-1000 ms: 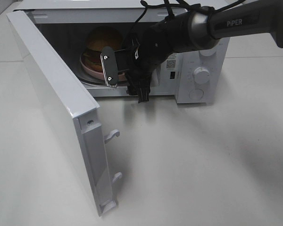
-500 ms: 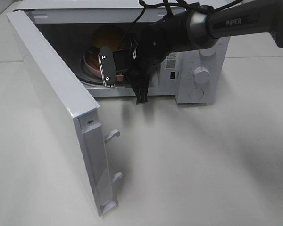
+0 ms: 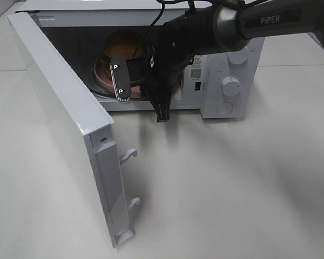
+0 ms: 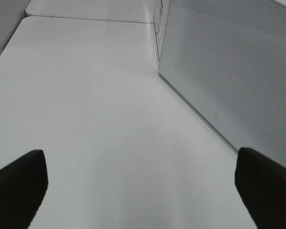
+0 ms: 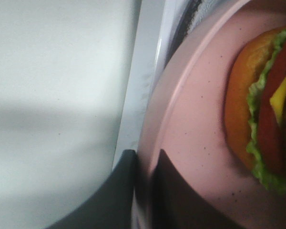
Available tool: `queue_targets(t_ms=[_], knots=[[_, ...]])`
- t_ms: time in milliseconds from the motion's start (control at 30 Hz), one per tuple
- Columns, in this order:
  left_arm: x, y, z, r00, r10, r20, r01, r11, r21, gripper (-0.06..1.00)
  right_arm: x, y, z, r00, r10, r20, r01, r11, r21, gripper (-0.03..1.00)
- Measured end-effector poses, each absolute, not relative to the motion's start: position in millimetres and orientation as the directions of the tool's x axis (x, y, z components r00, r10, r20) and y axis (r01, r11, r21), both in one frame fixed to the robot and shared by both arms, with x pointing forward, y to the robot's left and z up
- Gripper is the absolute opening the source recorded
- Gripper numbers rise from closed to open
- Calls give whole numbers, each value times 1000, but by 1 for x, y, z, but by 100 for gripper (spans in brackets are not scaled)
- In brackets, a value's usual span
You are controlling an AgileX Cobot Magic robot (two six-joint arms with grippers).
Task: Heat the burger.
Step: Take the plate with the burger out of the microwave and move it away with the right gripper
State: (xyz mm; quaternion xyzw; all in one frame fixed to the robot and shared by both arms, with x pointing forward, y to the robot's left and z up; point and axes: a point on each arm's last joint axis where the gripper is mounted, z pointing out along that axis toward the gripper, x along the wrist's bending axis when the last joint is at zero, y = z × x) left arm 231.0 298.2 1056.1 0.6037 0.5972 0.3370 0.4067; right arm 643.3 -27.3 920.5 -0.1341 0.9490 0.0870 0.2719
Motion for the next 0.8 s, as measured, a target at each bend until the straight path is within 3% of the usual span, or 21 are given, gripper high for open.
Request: queue_targets(t_ms=[800], knots=[[231,298,1056,60,995,-79,447,44,894,99,617,-48,950,-791,-341,-509,-415,909,36,4]])
